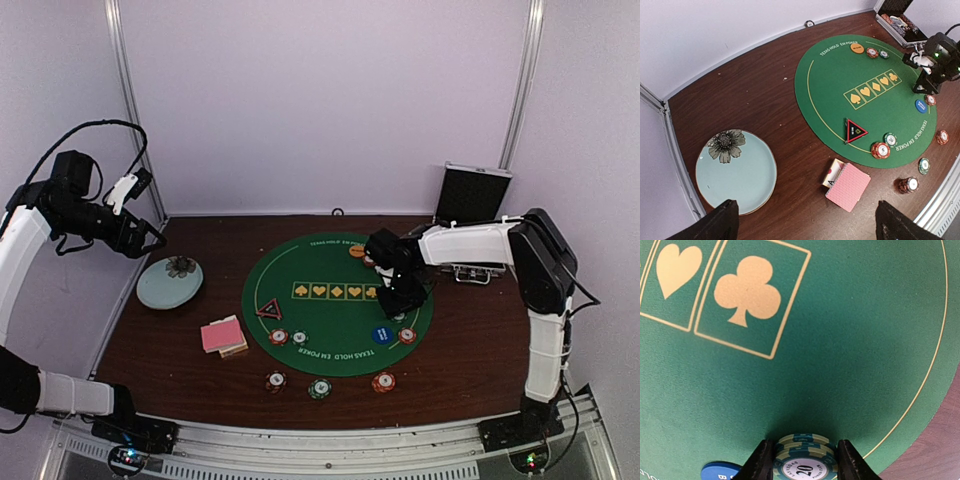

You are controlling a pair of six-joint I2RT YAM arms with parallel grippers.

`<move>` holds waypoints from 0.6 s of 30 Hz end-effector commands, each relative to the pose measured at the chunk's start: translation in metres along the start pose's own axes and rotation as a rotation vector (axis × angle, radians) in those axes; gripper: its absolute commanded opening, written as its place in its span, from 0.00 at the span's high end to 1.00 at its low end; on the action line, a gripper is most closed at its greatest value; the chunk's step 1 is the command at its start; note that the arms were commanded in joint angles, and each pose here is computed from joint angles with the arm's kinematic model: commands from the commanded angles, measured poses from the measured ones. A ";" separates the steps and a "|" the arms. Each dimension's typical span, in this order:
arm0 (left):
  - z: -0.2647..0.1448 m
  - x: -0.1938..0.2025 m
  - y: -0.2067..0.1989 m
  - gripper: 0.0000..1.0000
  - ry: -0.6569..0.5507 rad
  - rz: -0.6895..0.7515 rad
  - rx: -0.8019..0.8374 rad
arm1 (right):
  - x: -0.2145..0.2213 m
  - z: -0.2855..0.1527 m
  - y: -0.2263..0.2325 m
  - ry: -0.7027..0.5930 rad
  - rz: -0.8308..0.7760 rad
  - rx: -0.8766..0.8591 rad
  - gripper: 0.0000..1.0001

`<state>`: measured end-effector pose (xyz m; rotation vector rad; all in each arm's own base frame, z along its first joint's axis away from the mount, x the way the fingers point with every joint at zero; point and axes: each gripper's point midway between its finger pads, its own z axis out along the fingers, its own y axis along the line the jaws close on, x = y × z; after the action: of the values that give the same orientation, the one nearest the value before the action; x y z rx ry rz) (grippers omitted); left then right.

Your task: Distribute texas hold em gaming equipment

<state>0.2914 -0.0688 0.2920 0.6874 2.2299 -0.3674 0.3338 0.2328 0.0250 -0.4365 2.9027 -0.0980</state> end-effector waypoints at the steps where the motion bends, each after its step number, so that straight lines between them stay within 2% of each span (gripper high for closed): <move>1: -0.005 -0.007 0.000 0.03 -0.022 0.014 0.002 | 0.018 -0.002 -0.005 0.044 0.005 -0.003 0.71; 14: -0.005 -0.005 -0.001 0.02 -0.018 0.013 0.003 | 0.031 -0.010 -0.002 0.054 0.023 -0.054 0.71; 18: -0.004 -0.004 -0.002 0.02 -0.018 0.010 0.009 | 0.034 -0.008 -0.003 0.058 0.021 -0.052 0.67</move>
<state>0.2914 -0.0688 0.2920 0.6874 2.2303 -0.3675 0.3155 0.2294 0.0246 -0.4318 2.9248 -0.0256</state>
